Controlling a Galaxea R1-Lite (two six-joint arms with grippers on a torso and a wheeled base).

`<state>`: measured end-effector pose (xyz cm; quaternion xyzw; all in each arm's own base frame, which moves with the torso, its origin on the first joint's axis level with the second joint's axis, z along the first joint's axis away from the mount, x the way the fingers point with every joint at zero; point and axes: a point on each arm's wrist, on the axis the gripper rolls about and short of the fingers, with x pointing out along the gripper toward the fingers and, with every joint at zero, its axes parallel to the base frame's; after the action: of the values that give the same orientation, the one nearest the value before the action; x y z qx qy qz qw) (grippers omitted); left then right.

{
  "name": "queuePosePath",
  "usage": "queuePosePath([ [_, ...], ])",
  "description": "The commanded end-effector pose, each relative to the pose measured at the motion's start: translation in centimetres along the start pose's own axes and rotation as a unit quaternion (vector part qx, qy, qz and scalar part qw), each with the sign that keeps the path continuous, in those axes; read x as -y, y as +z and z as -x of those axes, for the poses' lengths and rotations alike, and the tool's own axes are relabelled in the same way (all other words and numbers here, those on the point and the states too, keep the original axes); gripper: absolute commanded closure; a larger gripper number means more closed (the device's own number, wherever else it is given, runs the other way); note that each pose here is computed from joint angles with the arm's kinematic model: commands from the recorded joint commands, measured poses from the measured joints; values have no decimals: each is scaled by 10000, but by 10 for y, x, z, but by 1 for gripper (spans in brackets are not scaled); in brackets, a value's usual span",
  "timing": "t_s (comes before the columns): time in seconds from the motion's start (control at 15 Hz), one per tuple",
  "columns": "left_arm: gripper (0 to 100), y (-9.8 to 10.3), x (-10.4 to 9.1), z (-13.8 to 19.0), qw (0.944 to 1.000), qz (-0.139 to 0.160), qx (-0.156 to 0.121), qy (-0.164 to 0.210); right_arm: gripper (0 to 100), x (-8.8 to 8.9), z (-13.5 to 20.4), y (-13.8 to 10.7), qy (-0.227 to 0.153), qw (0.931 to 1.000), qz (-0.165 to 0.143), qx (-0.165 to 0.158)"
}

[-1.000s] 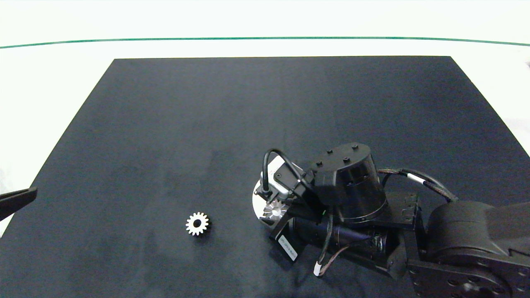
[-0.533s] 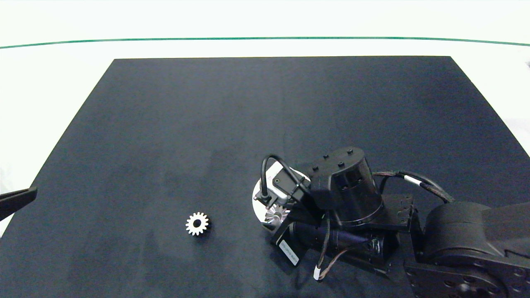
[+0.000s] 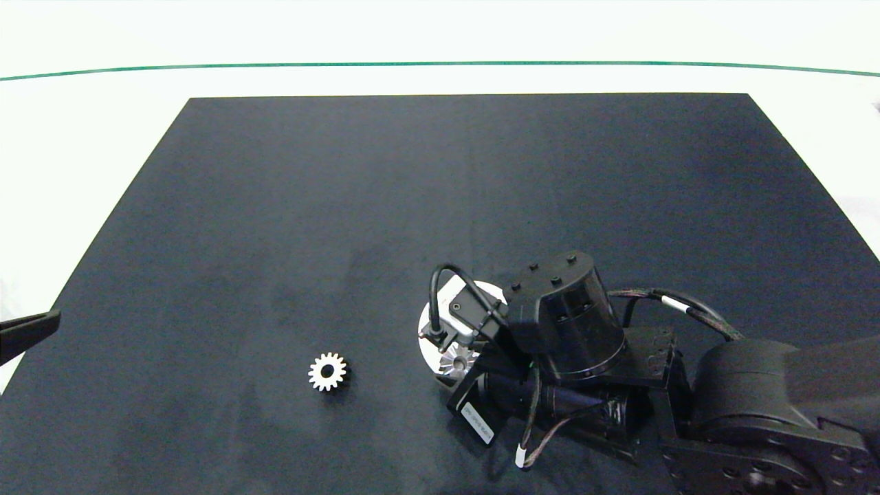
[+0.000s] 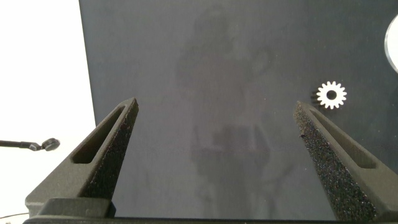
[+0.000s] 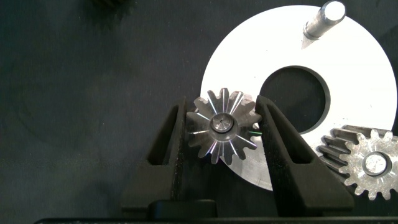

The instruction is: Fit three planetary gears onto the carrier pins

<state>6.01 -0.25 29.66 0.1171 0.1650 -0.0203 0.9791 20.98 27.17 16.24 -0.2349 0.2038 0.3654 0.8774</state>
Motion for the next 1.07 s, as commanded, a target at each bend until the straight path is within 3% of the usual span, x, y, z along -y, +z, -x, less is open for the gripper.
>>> queuePosePath([
  [0.07, 0, -1, 0, 2, 10000, -2, 24, 6, 100, 0, 1, -1, -4, 10000, 5, -21],
  [0.13, 0, -1, 0, 2, 10000, -10, 24, 6, 100, 0, 1, -2, -10, 10000, 1, -23],
  [0.2, 0, -1, 0, 2, 10000, -10, 24, 6, 0, 0, 1, -2, -10, 10000, 1, -23],
  [0.73, 0, -2, 1, 1, 10000, -15, -19, -11, 0, 2, 3, -5, -34, 10000, -77, -45],
  [0.8, 0, -2, 0, 1, 10000, -15, -12, -9, 0, 3, 6, -4, -202, 9998, -90, -30],
  [0.93, 0, -2, 1, 1, 10000, -17, -10, -17, 0, 8, 24, 2, -447, 9988, -134, 113],
  [1.07, 0, -8, 3, -4, 9998, -30, -192, -79, 0, 19, 85, -1, -570, 9965, -193, 575],
])
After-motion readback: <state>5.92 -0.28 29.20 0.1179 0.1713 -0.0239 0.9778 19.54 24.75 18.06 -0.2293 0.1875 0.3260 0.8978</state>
